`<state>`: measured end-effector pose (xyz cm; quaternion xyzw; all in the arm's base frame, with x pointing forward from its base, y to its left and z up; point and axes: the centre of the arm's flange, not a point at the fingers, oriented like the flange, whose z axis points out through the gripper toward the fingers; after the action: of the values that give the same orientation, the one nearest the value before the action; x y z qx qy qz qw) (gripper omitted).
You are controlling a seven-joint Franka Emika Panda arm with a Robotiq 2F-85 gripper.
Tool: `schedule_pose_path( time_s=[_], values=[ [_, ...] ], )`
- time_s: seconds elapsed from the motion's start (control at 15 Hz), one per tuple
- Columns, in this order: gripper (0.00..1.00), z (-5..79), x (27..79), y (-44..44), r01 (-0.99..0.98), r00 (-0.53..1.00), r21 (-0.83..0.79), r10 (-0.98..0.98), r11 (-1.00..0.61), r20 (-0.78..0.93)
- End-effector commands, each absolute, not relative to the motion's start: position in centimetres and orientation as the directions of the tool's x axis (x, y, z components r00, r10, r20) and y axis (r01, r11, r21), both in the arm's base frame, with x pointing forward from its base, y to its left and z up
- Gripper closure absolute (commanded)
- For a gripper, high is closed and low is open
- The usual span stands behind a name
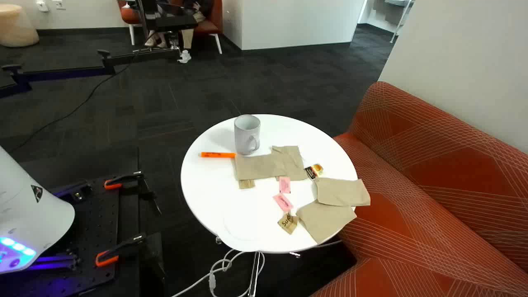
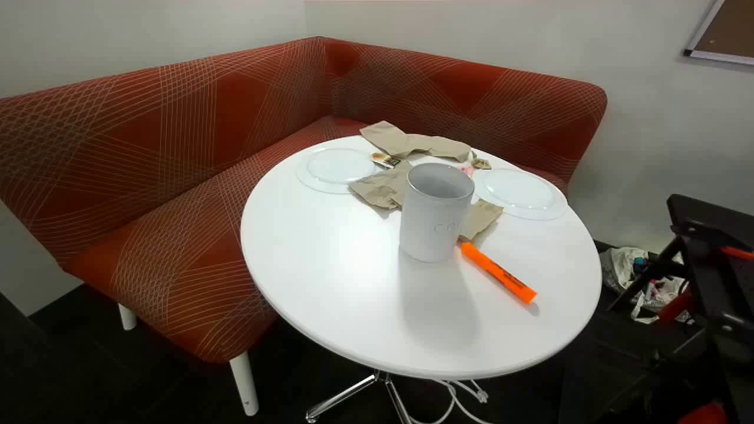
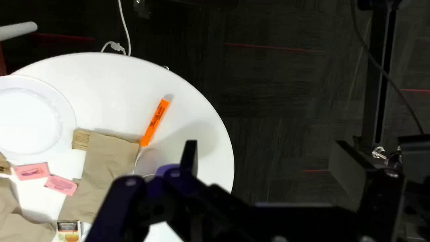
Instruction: Put the marker inside the mug cup
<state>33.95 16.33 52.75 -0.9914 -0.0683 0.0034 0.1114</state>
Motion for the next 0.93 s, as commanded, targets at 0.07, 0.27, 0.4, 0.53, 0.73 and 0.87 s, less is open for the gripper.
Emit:
schedule_pose_path(
  time_s=[0.07,0.27,0.4,0.53,0.73,0.87],
  values=[
    [0.00,52.7,33.9,16.3,0.135,0.991,-0.221,0.136,-0.966,0.009],
    [0.00,52.7,33.9,16.3,0.135,0.991,-0.221,0.136,-0.966,0.009],
    [0.00,52.5,33.9,16.3,0.132,0.991,-0.220,0.131,-0.967,0.016],
    [0.00,51.4,33.6,16.0,0.118,0.993,-0.209,0.115,-0.971,0.030],
    [0.00,48.8,32.8,15.2,0.092,0.995,-0.185,0.084,-0.978,0.055],
    [0.00,46.4,32.4,14.5,0.064,0.996,-0.169,0.052,-0.984,0.073]
  ],
)
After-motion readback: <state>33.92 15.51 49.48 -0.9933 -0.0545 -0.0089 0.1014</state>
